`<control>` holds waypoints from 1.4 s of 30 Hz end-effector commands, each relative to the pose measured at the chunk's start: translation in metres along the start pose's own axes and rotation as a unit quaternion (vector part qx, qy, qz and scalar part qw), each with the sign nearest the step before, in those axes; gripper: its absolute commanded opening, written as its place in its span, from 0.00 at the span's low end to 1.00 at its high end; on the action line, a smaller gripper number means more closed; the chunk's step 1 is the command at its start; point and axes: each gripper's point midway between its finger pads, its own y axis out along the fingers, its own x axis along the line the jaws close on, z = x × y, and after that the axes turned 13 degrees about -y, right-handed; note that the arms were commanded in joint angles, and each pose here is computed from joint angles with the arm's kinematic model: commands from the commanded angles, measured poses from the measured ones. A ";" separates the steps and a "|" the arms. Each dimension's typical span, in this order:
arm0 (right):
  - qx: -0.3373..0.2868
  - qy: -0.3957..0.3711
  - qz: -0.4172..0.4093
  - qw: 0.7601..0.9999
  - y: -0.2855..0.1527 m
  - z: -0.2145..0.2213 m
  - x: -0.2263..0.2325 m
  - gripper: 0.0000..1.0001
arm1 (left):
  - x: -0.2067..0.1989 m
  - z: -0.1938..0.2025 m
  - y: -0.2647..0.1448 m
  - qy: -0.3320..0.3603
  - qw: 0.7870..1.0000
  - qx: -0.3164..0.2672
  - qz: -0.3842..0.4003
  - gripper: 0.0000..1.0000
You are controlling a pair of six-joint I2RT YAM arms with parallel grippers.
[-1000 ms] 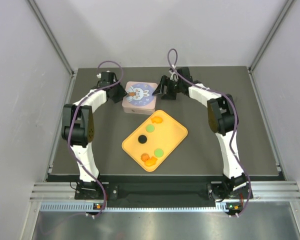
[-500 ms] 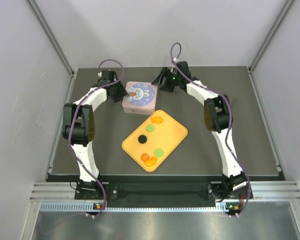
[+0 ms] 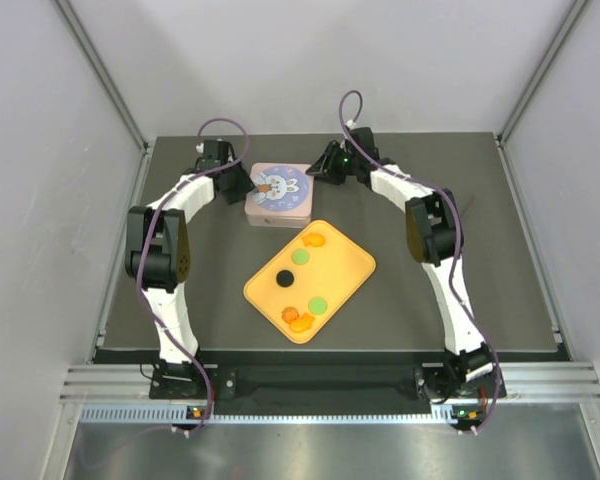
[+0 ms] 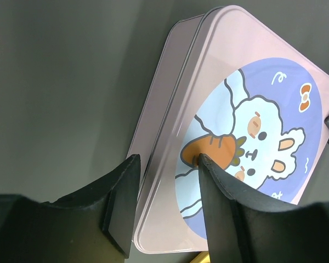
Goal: Pack the cookies
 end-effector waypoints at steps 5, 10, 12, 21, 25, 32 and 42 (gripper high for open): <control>-0.066 -0.063 -0.016 0.996 -0.038 -0.039 0.034 0.77 | -0.003 0.000 -0.011 0.022 1.000 0.000 -0.001 0.63; -0.142 -0.139 -0.039 0.979 -0.091 -0.095 0.081 1.00 | -0.047 -0.038 -0.045 0.052 0.994 -0.070 0.071 0.77; -0.163 -0.155 -0.030 0.974 -0.111 -0.109 0.089 1.00 | -0.064 -0.053 -0.068 0.062 0.989 -0.099 0.092 0.78; -0.257 -0.215 0.038 0.941 -0.268 -0.105 0.132 1.00 | -0.090 -0.043 -0.167 0.063 0.979 -0.122 0.154 0.79; -0.262 -0.200 0.113 0.937 -0.314 -0.057 0.098 1.00 | -0.082 -0.020 -0.224 0.089 0.970 -0.128 0.184 0.79; -0.301 -0.204 0.155 0.919 -0.375 -0.018 0.086 1.00 | -0.033 0.032 -0.256 0.124 0.968 -0.121 0.183 0.80; -0.289 -0.208 0.159 0.921 -0.378 -0.008 0.083 1.00 | -0.024 0.043 -0.267 0.143 0.964 -0.121 0.190 0.80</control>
